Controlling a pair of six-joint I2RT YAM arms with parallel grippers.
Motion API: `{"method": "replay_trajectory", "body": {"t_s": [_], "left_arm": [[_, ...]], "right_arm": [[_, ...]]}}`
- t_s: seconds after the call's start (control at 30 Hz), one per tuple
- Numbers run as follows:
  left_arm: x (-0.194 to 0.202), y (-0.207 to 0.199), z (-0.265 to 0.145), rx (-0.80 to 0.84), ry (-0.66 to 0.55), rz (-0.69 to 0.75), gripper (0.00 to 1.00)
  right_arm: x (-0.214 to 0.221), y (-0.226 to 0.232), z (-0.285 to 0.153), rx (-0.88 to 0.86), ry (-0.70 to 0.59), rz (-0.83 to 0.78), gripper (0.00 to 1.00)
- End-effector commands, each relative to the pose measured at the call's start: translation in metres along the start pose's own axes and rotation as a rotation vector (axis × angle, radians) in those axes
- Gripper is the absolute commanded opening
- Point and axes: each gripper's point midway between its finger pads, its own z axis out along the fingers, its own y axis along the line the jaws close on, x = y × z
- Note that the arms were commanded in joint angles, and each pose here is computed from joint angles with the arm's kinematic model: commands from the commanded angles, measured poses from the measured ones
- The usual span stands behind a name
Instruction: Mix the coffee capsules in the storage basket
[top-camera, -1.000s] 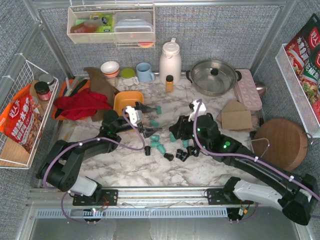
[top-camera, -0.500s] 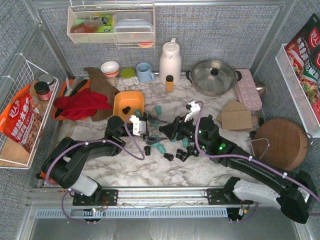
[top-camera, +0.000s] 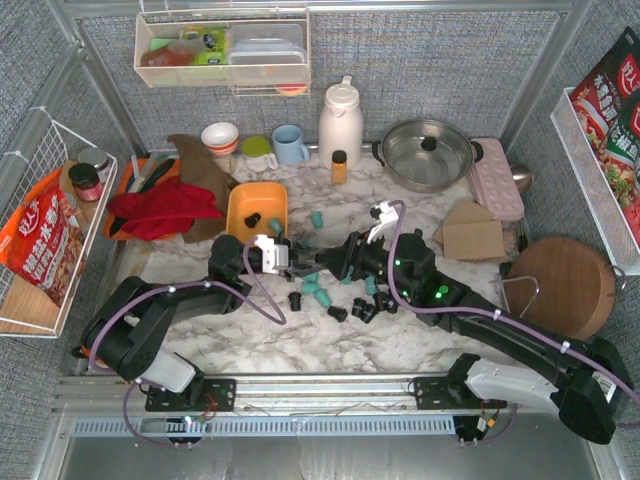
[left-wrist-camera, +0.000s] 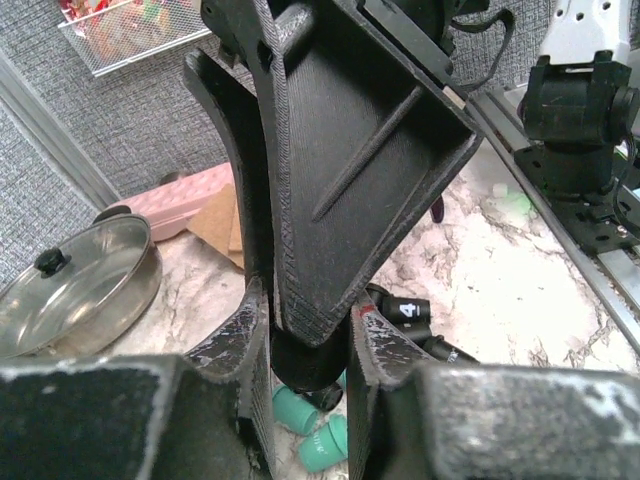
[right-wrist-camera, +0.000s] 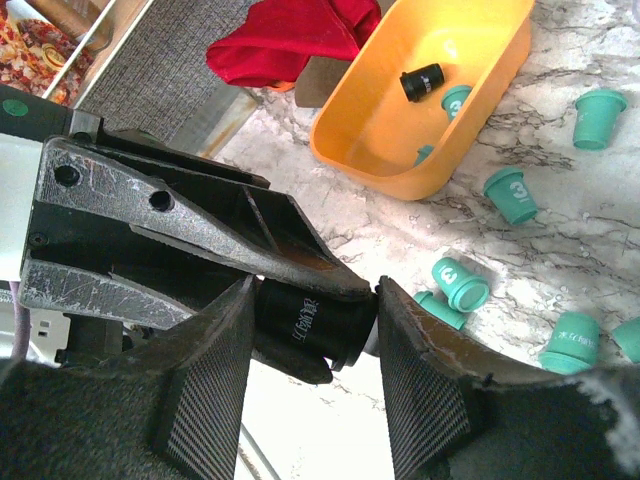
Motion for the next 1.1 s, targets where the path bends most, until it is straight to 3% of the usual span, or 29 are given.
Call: {"method": "replay_trajectory", "body": {"t_s": [0.0,0.1,0.27,0.37,0.6,0.63,0.7,0.77,0.8,0.83,0.87,1.07], "left_arm": [[0.015,0.011,-0.005,-0.051,0.071,0.04,0.17],[0.031,0.028,-0.012,-0.141,0.161,0.046,0.14],[0.058,0.085,-0.052,-0.435,0.328,0.024,0.14],[0.07,0.118,-0.087,-0.606,0.39,-0.008,0.15],[0.111,0.156,-0.151,-0.841,0.534,-0.142,0.24],[0.13,0.159,-0.165,-0.89,0.587,-0.205,0.33],[0.14,0.161,-0.171,-0.906,0.613,-0.243,0.44],[0.142,0.164,-0.172,-0.921,0.614,-0.267,0.61],[0.141,0.165,-0.171,-0.924,0.608,-0.269,0.72],[0.139,0.165,-0.171,-0.927,0.6,-0.27,0.94],[0.135,0.167,-0.17,-0.93,0.585,-0.261,0.98],[0.098,0.174,-0.164,-0.957,0.479,-0.191,0.99]], "right_arm": [[-0.014,0.006,-0.007,-0.003,-0.036,-0.016,0.58],[-0.018,-0.005,-0.017,0.064,-0.046,-0.03,0.66],[-0.005,-0.033,-0.025,0.205,0.03,-0.087,0.68],[0.026,-0.053,-0.025,0.296,0.213,-0.146,0.68],[0.109,-0.066,-0.012,0.253,0.607,-0.304,0.68],[0.129,-0.071,-0.01,0.278,0.706,-0.363,0.68],[0.137,-0.078,-0.01,0.344,0.75,-0.4,0.68],[0.139,-0.084,-0.01,0.432,0.767,-0.408,0.71],[0.141,-0.087,-0.01,0.479,0.763,-0.395,0.74],[0.144,-0.089,-0.01,0.535,0.748,-0.348,0.77],[0.148,-0.091,-0.01,0.573,0.736,-0.316,0.79],[0.174,-0.09,-0.006,0.656,0.621,-0.23,0.8]]}}
